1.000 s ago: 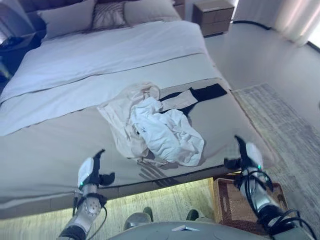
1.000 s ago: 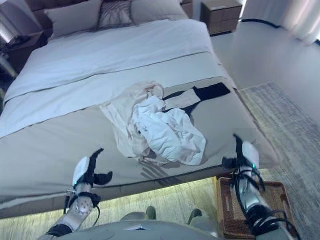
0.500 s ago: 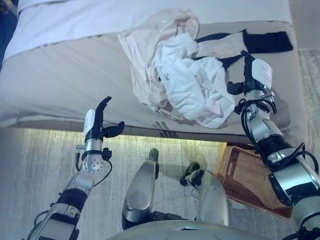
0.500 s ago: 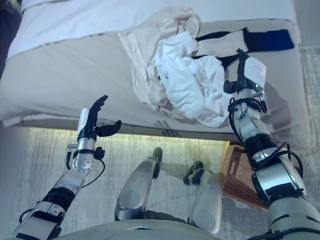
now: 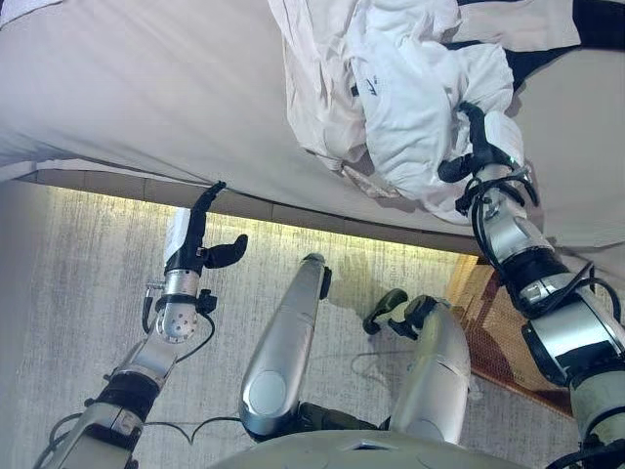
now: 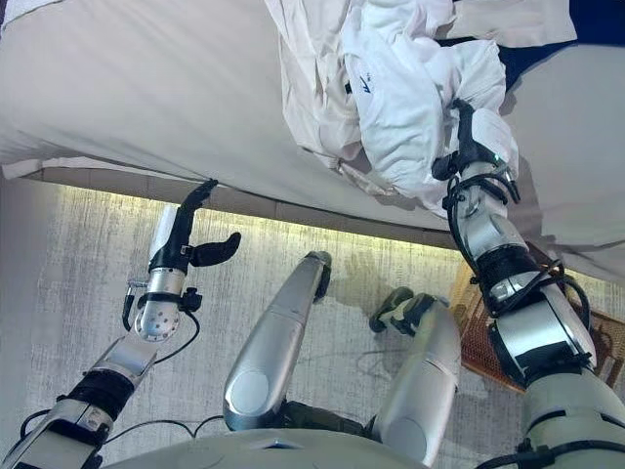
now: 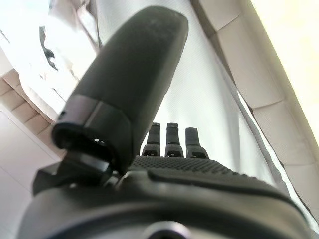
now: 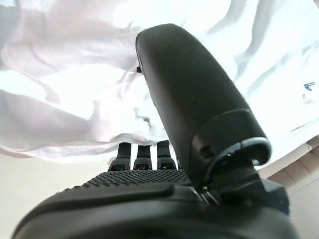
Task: Pick up the clothes from the bed and place them into the basket
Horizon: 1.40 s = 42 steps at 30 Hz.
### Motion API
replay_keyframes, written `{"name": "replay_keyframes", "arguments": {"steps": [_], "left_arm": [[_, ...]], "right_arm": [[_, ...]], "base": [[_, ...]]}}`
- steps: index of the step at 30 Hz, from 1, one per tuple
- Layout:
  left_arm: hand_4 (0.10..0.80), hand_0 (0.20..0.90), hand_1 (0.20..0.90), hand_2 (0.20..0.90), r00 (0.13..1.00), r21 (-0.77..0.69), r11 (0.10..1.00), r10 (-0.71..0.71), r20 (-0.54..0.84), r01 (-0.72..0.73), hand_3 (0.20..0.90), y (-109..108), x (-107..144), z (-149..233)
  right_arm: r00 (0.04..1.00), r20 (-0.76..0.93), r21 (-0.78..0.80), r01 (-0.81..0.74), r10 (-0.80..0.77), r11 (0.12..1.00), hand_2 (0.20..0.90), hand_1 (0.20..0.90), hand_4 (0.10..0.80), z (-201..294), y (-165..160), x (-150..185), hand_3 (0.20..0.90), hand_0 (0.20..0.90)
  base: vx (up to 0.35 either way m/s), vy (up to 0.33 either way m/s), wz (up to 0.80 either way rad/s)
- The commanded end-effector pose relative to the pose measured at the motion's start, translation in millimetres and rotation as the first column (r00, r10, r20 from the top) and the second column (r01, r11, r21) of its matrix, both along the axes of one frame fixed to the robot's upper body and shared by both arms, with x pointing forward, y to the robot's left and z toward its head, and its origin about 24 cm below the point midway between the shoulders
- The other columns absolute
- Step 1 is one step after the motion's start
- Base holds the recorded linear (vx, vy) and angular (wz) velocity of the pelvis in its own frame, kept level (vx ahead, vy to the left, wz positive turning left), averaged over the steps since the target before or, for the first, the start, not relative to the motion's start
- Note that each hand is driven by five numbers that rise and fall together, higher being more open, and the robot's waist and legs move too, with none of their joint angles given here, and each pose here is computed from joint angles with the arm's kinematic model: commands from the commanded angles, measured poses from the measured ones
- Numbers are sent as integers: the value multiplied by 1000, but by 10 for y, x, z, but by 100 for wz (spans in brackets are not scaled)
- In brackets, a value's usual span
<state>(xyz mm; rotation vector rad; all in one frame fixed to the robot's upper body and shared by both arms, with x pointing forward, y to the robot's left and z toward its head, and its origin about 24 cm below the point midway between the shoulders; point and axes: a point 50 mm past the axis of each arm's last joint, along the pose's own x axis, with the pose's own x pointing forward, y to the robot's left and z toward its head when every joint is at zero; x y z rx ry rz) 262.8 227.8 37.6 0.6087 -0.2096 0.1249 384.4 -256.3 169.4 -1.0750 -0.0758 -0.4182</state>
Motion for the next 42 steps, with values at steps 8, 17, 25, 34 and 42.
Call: {"name": "replay_keyframes", "arguments": {"steps": [8,17,25,34,42], "left_arm": [[800,900,900,900,964,-96,995,8,267,18,900,24,-23,503],[800,900,900,900,969,-34,998,-40,245,50,900,26,-83,450],[800,900,900,900,980,2,998,-65,186,66,900,41,-142,334],[800,900,900,900,994,-5,998,-64,86,65,900,29,-134,185],[800,900,900,900,997,3,998,-58,53,58,900,42,-87,170]], "right_arm": [[980,192,-28,-45,50,999,512,512,347,837,95,125,447,512],[979,204,-17,-17,20,1000,300,300,100,674,-8,64,200,300],[989,147,-29,24,-19,999,300,300,100,366,-106,-32,200,300],[996,46,-29,83,-82,996,300,300,100,87,-308,-138,200,300],[982,5,18,186,-186,982,300,300,100,45,-633,-276,200,300]], "base": [[-40,14,0],[36,-53,3],[50,-14,2],[121,22,-16],[91,-17,-11]]}}
